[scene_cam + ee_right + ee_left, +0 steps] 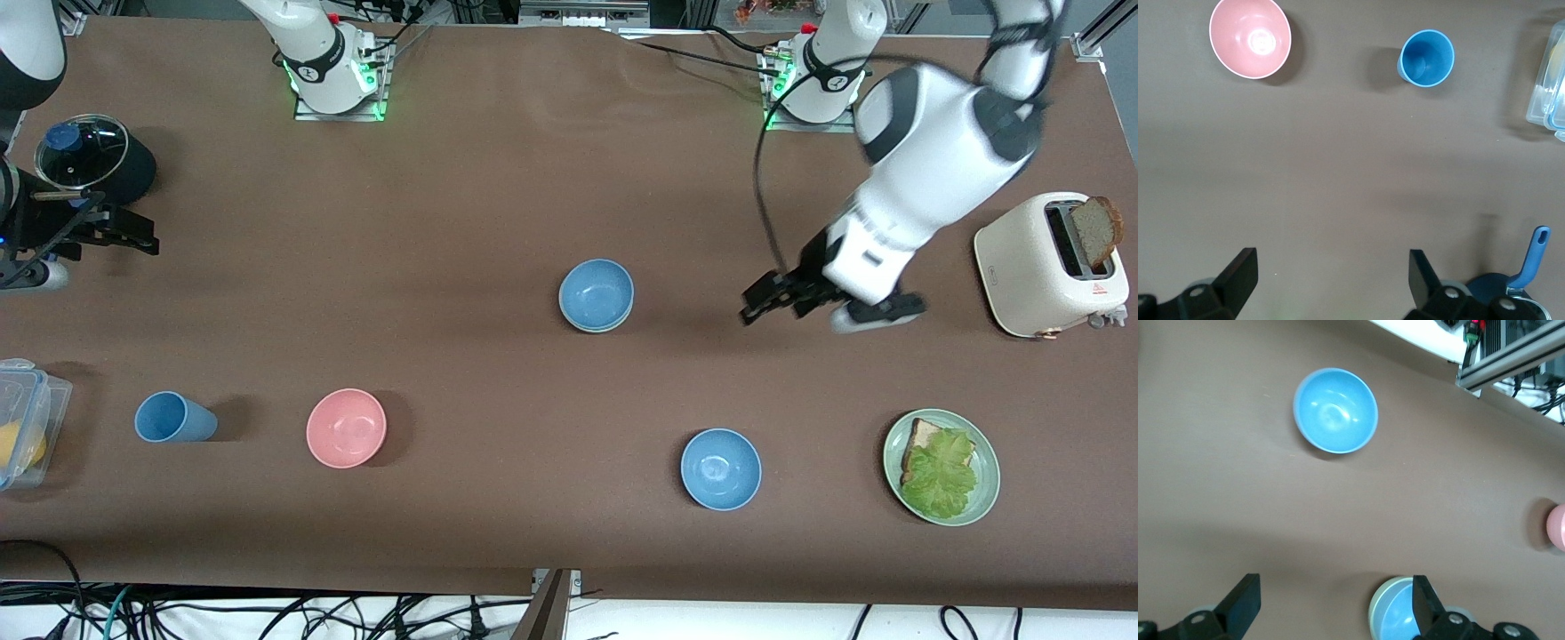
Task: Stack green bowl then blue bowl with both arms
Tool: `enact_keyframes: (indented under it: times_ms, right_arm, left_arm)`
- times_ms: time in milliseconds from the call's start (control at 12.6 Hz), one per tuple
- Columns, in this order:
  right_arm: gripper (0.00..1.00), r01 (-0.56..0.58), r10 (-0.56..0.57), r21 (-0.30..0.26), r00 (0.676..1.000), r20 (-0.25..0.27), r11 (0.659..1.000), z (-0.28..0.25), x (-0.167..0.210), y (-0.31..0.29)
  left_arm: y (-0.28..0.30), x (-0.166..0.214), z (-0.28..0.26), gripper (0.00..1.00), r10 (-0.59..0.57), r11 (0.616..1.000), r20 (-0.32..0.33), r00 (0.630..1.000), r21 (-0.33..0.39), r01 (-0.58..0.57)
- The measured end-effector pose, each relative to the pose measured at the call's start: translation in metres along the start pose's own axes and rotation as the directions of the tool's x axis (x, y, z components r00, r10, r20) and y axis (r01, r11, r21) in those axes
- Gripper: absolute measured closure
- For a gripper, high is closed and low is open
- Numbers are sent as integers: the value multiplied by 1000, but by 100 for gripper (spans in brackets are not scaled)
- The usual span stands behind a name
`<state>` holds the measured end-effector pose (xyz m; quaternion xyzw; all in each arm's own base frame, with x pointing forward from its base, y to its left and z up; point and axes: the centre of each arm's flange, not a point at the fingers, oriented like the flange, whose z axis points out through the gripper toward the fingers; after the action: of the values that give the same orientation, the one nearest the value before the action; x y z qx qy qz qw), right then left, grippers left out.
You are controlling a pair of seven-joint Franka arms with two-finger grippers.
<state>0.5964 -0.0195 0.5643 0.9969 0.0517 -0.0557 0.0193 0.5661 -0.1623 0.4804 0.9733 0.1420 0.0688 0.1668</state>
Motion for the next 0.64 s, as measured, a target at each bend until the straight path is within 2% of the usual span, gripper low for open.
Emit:
enact_keyframes:
  times_ms: [159, 397, 635]
  right_arm:
    - [0, 0, 0, 0, 1000, 0, 1000, 0, 0, 0]
    - [0, -1, 1, 0, 1000, 0, 1000, 0, 0, 0]
    - [0, -1, 1, 0, 1000, 0, 1000, 0, 0, 0]
  left_arm:
    - [-42, -9, -53, 0, 64, 996, 33, 997, 59, -66]
    - [-114, -5, -123, 0, 112, 967, 70, 991, 221, -125]
    - [-120, -3, -163, 0, 149, 926, 79, 986, 339, -167]
